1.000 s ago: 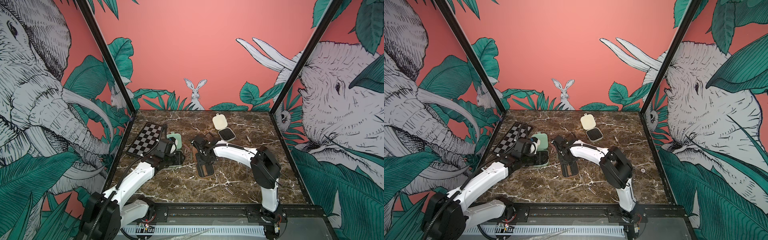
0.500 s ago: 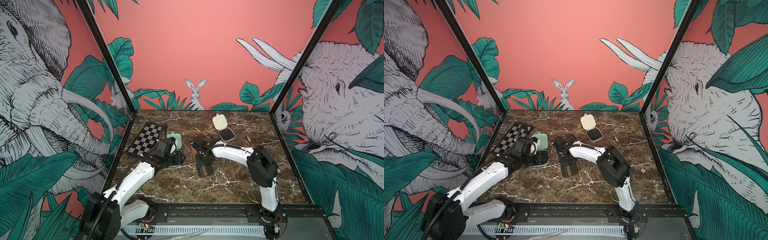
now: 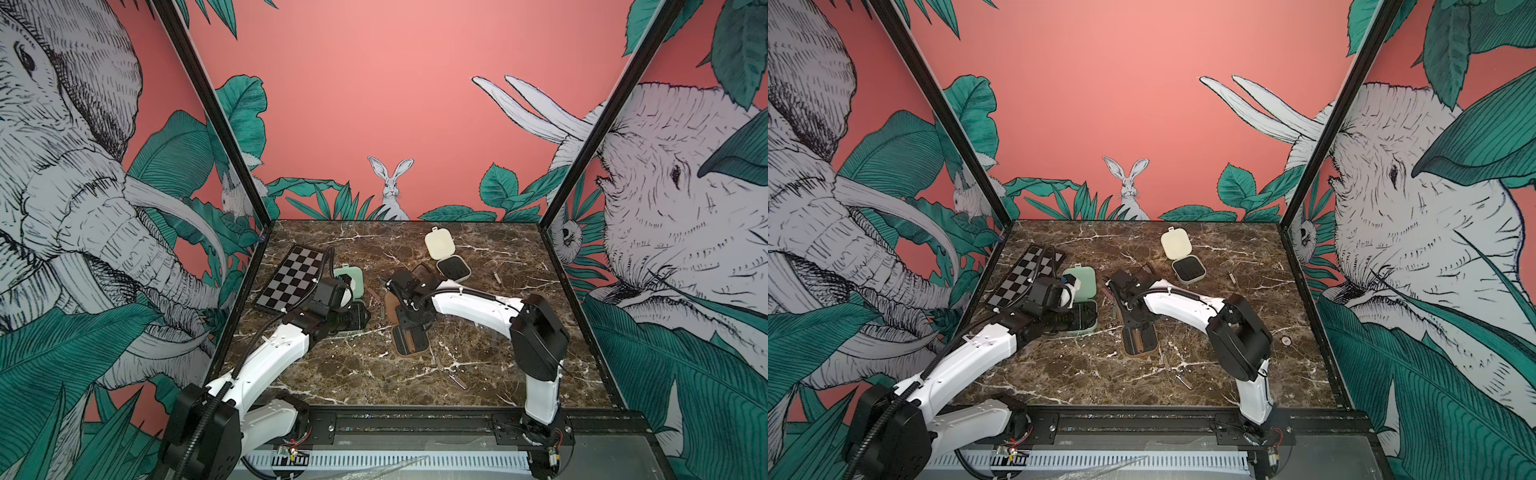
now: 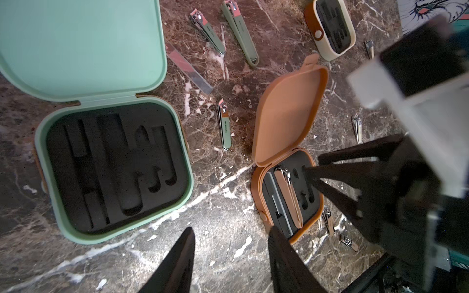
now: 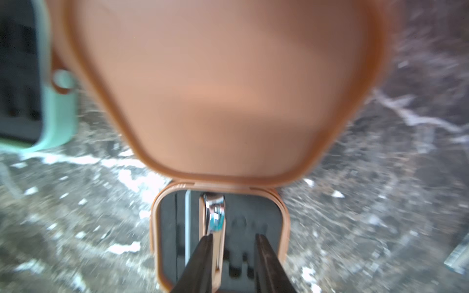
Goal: Organize nail clipper sets
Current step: Place the nail clipper in the storage box, then pick up the nail clipper from the center of the board.
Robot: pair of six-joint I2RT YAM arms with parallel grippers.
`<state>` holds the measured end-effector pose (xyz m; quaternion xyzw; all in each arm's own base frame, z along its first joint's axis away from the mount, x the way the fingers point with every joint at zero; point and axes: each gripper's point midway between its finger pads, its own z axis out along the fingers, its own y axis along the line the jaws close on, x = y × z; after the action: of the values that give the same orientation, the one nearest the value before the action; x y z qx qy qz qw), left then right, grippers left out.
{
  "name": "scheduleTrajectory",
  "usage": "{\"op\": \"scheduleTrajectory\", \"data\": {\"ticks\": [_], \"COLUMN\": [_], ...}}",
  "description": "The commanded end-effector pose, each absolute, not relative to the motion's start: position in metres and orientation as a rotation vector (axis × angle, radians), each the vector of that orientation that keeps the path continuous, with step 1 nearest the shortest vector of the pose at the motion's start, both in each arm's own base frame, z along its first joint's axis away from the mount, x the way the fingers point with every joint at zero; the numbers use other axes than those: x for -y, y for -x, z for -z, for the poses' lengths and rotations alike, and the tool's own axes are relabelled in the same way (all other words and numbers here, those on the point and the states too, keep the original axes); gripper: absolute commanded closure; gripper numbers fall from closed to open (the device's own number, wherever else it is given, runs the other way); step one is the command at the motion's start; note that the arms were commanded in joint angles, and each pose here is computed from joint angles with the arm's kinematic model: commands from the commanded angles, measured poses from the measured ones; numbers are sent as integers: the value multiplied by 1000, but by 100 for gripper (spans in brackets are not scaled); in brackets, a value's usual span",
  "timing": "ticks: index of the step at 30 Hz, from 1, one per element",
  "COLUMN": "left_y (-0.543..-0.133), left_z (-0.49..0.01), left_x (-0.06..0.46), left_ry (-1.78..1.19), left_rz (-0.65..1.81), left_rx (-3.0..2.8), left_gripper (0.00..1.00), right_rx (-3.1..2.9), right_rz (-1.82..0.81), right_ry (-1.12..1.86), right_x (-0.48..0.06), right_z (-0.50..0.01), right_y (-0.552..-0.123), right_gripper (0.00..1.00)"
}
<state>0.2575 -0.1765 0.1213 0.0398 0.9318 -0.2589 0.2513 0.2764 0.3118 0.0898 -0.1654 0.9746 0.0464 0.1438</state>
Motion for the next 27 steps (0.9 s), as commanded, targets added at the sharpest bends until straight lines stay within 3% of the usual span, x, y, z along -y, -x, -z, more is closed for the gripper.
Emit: {"op": "scheduleTrajectory", "data": {"ticks": [1,11,22,27], "left_y": [-255,-255,-254,-254], "left_z": [-124,-124,-123,-122], "left_x": [176,185,183,183], "left_ry": [-106,-111,-92,-86], "left_rz": [719,789,788,785], "left_rx": [-2541,-2530,-2531,-2534], "left_gripper": [50,47,47,47], "right_rx": [-2799,-2940,-3024,-3027], "right_rz": [-108,-135,-140,-155], "right_ry": [432,423,505,508], "right_x": [-281,-227,-211,-217], "right_z": [-113,-84,-56,-47], "right_y": [-266,-201,-153,-154], "right_gripper": [68,60,55,53]}}
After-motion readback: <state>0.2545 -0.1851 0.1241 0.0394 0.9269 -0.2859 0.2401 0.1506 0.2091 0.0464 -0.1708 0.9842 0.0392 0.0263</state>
